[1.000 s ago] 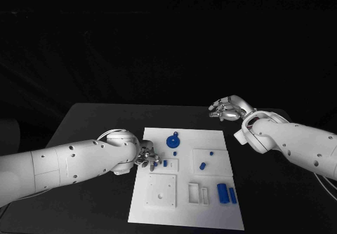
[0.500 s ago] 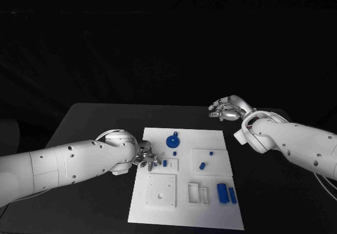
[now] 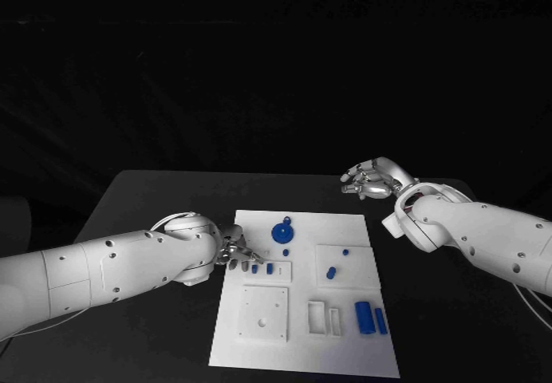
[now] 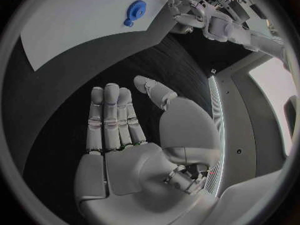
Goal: Assemble the parts on the task board
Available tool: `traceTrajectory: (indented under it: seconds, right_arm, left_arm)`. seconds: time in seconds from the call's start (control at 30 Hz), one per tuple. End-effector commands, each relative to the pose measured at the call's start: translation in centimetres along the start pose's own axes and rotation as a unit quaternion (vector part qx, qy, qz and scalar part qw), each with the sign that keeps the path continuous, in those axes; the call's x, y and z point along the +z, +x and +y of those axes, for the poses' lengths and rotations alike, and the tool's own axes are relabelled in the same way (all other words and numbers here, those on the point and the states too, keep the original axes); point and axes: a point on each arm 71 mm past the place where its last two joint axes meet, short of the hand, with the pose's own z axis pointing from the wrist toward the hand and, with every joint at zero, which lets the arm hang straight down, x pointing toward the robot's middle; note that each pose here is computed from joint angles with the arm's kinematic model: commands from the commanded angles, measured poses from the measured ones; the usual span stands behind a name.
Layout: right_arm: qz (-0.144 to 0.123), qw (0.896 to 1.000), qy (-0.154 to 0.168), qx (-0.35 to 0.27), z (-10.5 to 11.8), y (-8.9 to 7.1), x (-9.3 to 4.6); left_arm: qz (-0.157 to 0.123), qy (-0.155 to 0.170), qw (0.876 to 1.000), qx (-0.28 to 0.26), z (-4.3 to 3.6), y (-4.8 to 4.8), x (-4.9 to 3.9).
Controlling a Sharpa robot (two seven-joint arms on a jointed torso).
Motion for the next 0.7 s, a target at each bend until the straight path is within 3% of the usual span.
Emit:
traceTrajectory:
  seconds: [0.03,0.3,0.43,0.7]
  right_arm:
    - [0.007,1.0,-0.004,-0.002,0.0,0.1,0.0]
    - [0.007,1.0,-0.004,-0.002,0.0,0.1,-0.1]
    - [0.006,1.0,-0.003,-0.002,-0.1,0.0,-0.1]
    - [0.004,1.0,-0.002,-0.003,-0.3,-0.2,-0.1]
  left_arm:
    - [-0.034,0.015,0.998,-0.049,-0.09,-0.53,-0.01]
    - [-0.068,0.032,0.994,-0.082,0.16,-1.11,-0.25]
    - [-0.101,0.067,0.988,-0.093,-0.25,-1.62,-0.57]
    - [-0.175,0.214,0.956,-0.099,-2.94,-2.5,-1.65]
